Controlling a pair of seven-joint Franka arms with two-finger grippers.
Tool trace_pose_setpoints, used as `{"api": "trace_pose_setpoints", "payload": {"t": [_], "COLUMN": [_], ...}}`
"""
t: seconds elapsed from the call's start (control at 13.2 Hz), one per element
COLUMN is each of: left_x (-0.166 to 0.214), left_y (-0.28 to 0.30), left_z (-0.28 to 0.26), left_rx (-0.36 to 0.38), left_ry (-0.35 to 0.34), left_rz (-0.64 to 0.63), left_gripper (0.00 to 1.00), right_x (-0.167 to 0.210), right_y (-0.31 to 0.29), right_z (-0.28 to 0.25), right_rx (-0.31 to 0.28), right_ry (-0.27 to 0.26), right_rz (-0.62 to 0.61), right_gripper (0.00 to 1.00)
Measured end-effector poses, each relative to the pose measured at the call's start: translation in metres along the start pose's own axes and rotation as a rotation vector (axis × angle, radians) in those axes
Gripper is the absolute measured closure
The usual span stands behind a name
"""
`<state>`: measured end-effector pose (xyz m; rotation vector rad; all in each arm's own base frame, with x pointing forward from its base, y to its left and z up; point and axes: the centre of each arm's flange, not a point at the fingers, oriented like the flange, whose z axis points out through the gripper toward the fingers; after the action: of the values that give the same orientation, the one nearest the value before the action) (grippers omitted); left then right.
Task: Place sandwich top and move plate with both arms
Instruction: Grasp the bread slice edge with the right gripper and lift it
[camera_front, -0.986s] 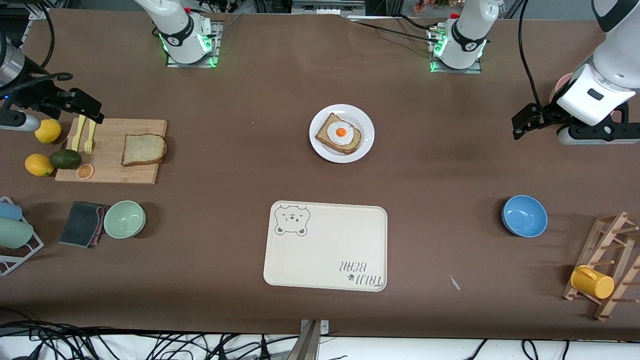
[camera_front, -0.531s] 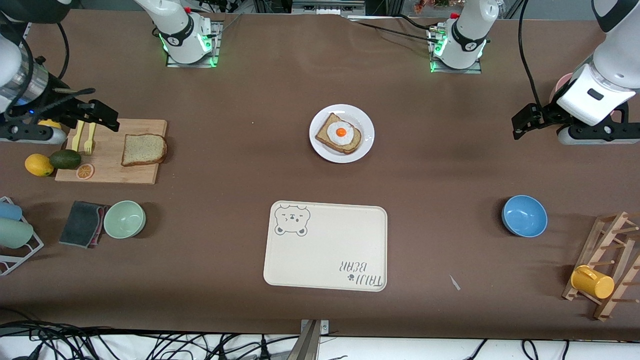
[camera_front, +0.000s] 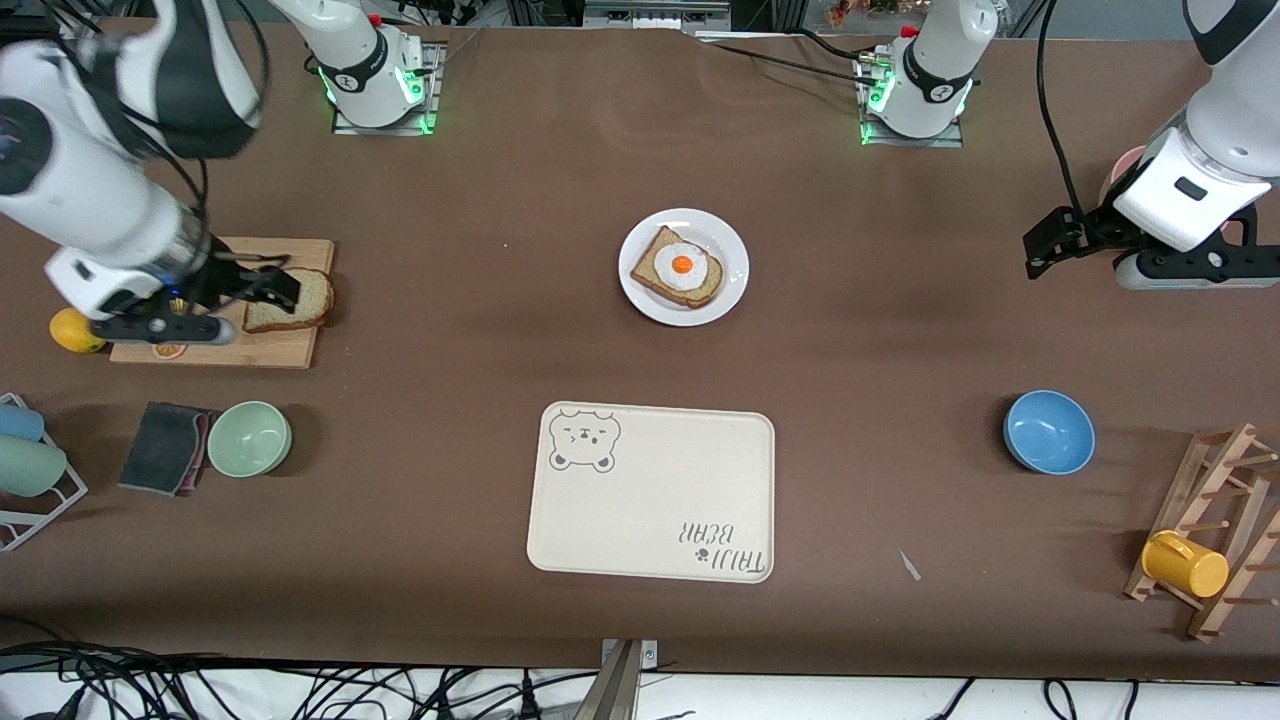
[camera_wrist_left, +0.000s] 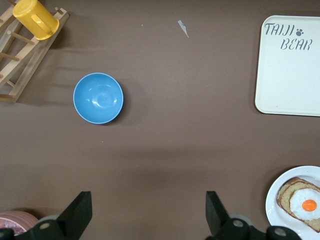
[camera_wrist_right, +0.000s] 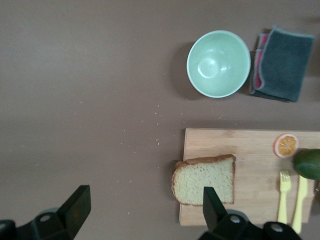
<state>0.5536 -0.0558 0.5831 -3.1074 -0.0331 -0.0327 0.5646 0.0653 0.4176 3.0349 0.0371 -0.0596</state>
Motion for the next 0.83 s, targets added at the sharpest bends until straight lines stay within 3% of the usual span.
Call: {"api": "trace_pose_setpoints", "payload": {"t": [0.3,0.53,0.83], "left_x": [0.000,0.000,0.000], "left_y": [0.000,0.000,0.000], "left_z": [0.000,0.000,0.000], "left_rx": [0.000,0.000,0.000], "left_ry": [0.000,0.000,-0.001], "left_rz": [0.000,0.000,0.000], "left_gripper": [0.00,0.00,0.00], "right_x": [-0.036,-0.041,-0.046], "right_y": [-0.005,-0.009,-0.023], "right_z": [0.098,0.136,0.210], "right_rx": [-0.168,-0.204,-0.299], "right_ry": [-0.033,-0.082,-0.108], "right_rz": [-0.031,0.032,0.085], "right_gripper": [0.00,0.00,0.03]}}
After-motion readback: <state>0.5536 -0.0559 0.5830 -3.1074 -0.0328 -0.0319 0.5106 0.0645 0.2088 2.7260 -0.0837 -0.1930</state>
